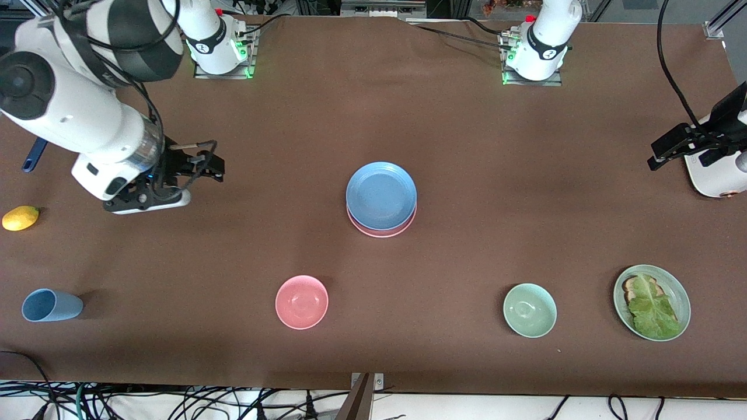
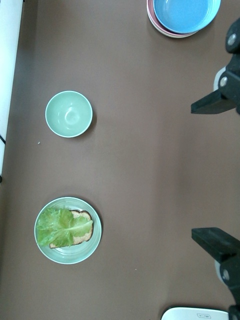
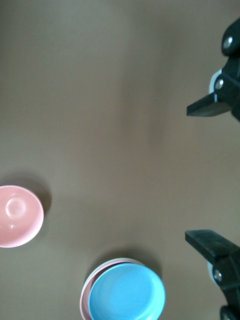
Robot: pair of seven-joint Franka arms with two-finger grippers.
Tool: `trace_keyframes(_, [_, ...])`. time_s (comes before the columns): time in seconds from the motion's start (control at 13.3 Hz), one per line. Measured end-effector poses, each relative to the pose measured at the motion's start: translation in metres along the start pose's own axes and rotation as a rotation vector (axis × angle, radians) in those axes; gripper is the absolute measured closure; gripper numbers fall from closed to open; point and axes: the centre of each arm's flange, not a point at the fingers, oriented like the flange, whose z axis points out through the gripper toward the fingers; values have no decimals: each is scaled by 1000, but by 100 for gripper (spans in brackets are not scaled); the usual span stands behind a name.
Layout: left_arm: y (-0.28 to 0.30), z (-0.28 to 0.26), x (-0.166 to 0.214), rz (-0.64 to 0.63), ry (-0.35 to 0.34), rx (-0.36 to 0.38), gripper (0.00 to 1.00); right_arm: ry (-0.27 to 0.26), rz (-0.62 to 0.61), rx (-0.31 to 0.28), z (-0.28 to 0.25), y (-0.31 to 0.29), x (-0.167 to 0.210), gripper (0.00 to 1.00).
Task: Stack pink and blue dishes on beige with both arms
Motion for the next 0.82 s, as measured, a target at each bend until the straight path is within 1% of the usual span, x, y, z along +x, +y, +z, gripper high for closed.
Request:
trace_keyframes(0.22, [0, 0, 0, 1, 0, 0, 0, 9, -3, 1, -16, 27, -23, 0])
trace_keyframes(0.45, [1, 1, 0, 1, -1, 0, 0, 10, -26, -50, -32, 48, -38, 0])
trace_keyframes(0.6, [1, 1, 0, 1, -1, 0, 0, 13, -38, -60, -49, 57, -51, 0])
trace_keyframes(0.82, [1, 0, 0, 1, 0, 0, 0, -9, -32, -62, -63, 66, -67, 0])
